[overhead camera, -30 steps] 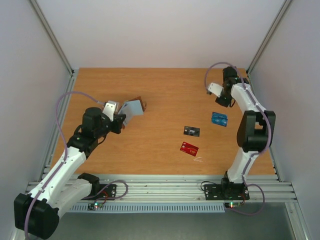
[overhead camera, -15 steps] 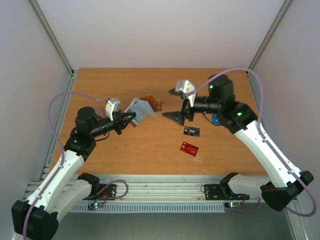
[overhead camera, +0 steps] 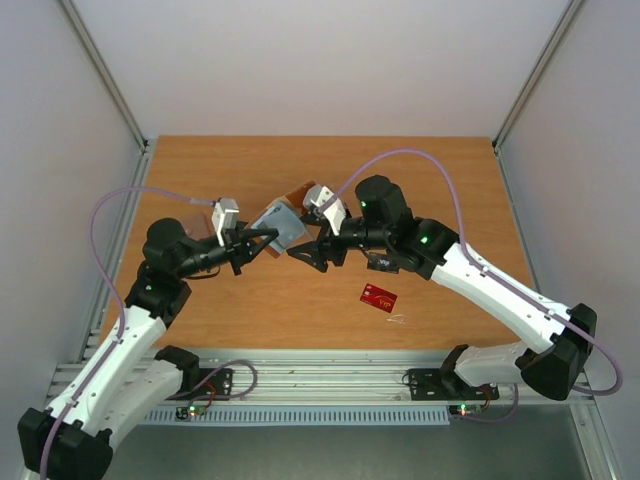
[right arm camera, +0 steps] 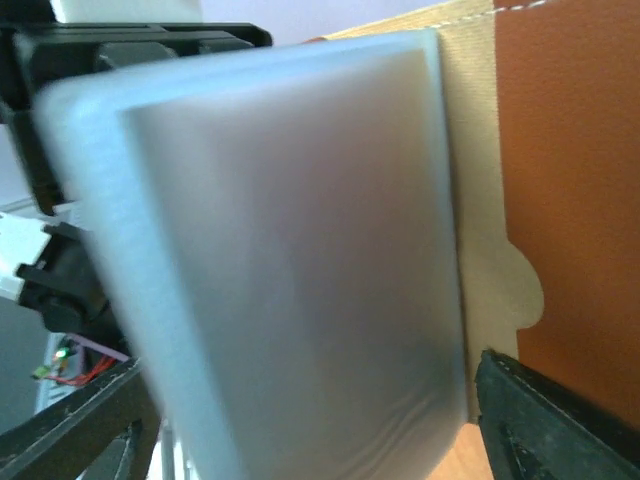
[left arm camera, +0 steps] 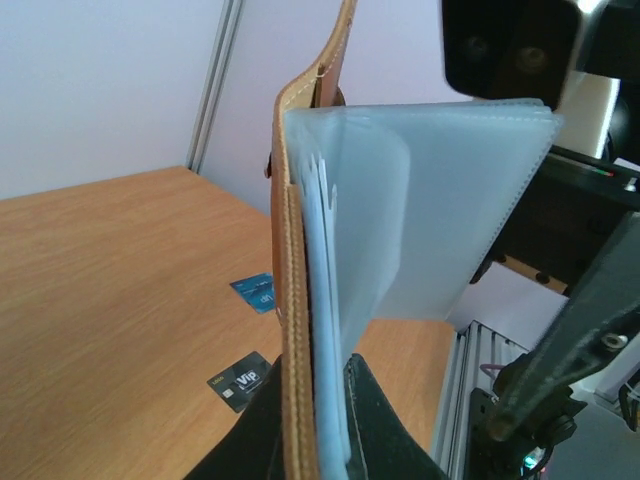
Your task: Take the credit cards out of the card holder
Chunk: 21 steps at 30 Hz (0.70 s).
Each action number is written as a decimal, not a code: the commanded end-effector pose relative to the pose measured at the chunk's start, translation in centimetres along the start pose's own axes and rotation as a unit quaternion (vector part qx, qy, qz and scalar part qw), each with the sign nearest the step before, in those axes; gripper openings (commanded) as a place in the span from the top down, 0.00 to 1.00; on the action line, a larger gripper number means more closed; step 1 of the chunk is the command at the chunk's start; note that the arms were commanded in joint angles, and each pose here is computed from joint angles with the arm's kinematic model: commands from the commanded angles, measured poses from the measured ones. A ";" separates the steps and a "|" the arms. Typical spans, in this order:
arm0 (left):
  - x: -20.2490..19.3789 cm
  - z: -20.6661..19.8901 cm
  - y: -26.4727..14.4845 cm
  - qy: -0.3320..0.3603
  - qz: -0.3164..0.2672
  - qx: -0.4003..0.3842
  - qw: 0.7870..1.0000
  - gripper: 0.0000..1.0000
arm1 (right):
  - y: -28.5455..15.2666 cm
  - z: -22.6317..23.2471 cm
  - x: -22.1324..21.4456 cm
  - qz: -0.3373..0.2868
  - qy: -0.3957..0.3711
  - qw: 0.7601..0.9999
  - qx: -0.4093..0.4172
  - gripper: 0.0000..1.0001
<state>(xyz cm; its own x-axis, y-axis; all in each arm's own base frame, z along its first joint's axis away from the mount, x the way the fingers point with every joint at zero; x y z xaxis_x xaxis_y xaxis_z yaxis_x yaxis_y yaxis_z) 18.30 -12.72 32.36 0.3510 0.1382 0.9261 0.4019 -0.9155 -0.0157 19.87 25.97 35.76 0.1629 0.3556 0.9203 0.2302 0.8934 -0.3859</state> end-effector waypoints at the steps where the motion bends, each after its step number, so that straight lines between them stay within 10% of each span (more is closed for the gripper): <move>1: 1.2 -1.7 -0.3 0.041 -0.025 -0.041 0.998 0.98 | 0.7 -1.1 0.7 -0.009 0.015 0.998 -0.063 0.17; 15: 1.0 -2.5 -0.2 0.047 -0.021 -0.067 0.996 0.98 | 0.7 -1.1 0.8 -0.001 0.056 0.996 -0.064 0.97; 21: 0.8 -2.7 -0.4 0.051 -0.022 -0.069 0.996 0.82 | -0.2 0.1 1.3 -0.019 0.061 0.998 0.000 0.99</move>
<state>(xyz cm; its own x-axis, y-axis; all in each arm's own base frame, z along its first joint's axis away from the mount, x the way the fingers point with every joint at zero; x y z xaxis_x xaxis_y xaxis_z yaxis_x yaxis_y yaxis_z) 17.65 -12.98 32.47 0.3428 0.1367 0.9294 0.3810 -0.9246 -0.0045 20.99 26.24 35.07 0.2837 0.3438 0.8952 0.3276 0.8426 -0.4274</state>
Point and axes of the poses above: each gripper's point midway between its finger pads, its own y axis out along the fingers, its own z axis along the line the jaws close on, x = y × z, the point moved 9 cm from there along -y, back along the fingers, and after that the axes turned 2 degrees about -y, right-handed, at the moved point
